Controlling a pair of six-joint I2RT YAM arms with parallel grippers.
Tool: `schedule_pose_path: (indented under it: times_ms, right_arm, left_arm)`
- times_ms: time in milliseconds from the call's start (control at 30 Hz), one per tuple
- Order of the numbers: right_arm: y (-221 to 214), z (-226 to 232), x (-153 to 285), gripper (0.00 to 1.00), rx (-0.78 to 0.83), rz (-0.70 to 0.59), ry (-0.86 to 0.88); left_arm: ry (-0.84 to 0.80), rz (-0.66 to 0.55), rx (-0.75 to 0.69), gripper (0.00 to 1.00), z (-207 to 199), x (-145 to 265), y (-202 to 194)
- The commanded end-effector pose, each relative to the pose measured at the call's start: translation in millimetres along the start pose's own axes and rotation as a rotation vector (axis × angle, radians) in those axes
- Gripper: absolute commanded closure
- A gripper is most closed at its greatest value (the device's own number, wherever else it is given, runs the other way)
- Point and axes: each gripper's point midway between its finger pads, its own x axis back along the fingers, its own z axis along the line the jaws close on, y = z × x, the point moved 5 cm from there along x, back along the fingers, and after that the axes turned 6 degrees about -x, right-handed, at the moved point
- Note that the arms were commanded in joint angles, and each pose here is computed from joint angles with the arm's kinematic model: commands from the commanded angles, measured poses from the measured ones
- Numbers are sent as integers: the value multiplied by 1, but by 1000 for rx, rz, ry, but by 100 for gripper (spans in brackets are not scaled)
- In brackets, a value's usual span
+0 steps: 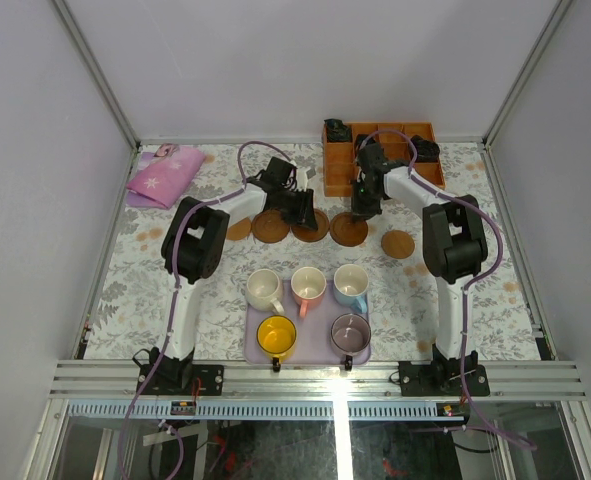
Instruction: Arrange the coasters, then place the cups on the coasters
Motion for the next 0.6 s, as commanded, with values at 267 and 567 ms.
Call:
schedule_pose_path:
  times_ms: [267, 567]
  right_arm:
    - [31, 0, 56, 100, 45, -204, -73]
    - [-3, -58, 66, 100, -88, -163, -190]
  left_arm:
    - [97, -47, -42, 58, -22, 33, 36]
    - [159, -228, -15, 54, -17, 89, 48]
